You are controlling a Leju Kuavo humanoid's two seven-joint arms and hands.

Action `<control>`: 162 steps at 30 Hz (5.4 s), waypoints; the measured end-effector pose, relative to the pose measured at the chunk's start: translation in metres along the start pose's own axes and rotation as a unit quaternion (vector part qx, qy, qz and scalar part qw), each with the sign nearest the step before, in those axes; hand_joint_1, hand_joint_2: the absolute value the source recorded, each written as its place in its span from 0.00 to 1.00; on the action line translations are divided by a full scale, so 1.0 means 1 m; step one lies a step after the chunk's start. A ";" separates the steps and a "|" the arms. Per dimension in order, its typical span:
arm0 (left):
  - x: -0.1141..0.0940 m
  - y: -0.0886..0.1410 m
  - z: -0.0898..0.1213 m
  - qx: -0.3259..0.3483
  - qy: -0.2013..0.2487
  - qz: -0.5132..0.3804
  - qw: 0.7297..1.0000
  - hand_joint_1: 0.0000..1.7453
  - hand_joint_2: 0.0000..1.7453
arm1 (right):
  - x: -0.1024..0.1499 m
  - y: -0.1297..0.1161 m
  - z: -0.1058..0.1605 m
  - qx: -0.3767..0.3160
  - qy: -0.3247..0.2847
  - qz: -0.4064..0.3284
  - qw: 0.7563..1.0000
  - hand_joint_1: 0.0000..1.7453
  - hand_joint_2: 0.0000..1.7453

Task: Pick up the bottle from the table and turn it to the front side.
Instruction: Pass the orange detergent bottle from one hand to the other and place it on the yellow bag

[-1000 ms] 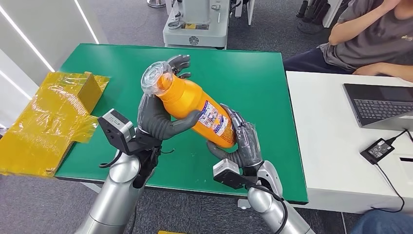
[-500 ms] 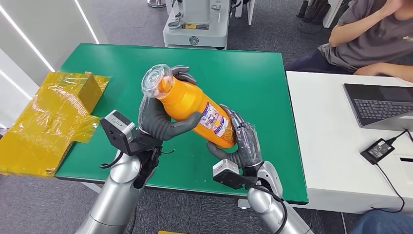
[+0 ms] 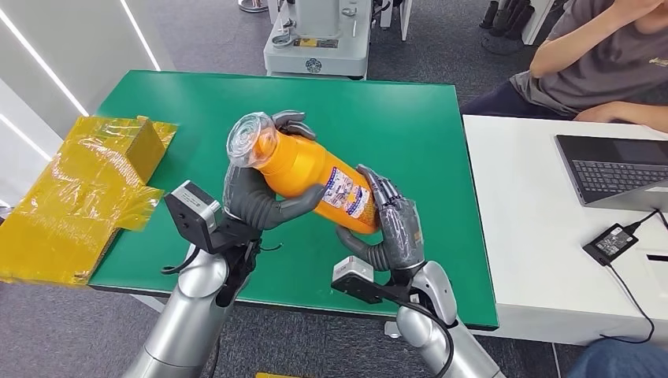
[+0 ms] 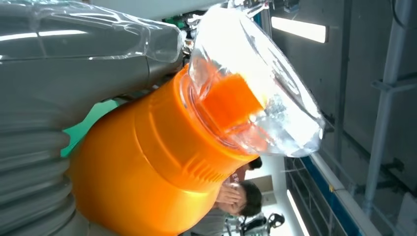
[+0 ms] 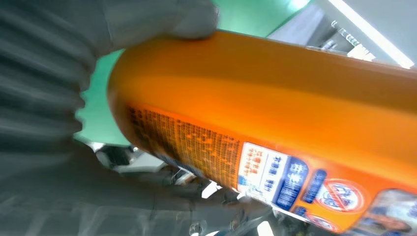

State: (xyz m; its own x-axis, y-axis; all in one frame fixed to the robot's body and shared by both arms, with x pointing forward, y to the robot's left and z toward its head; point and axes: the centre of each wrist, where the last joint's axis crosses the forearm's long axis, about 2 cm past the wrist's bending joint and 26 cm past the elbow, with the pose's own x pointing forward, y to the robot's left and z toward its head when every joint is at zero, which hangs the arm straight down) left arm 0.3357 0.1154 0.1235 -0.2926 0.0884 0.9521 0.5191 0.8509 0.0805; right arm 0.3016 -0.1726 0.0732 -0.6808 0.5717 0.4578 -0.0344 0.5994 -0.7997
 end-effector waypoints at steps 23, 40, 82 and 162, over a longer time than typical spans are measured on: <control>-0.007 0.007 0.012 0.054 0.013 -0.008 0.998 1.00 1.00 | 0.072 -0.022 0.003 -0.292 -0.014 -0.191 0.937 0.00 1.00; -0.013 0.043 0.030 0.131 0.024 -0.145 0.980 1.00 1.00 | 0.095 -0.045 0.011 -0.377 -0.011 -0.231 0.897 0.00 1.00; -0.046 0.230 0.146 -0.039 0.234 -0.666 0.708 1.00 1.00 | 0.102 -0.043 0.026 -0.388 0.013 -0.258 0.885 0.00 1.00; -0.063 0.242 0.212 -0.191 0.410 -0.679 0.578 0.00 1.00 | 0.110 -0.030 0.027 -0.353 0.008 -0.300 0.886 0.00 1.00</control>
State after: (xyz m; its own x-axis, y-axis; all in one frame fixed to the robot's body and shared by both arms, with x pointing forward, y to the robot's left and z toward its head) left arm 0.3099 0.4255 0.0207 -0.2400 -0.9355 -0.2594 0.4430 -0.3433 0.8282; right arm 0.2079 -0.1432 0.1366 -0.6845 0.0364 0.7281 0.0837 0.9961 0.0289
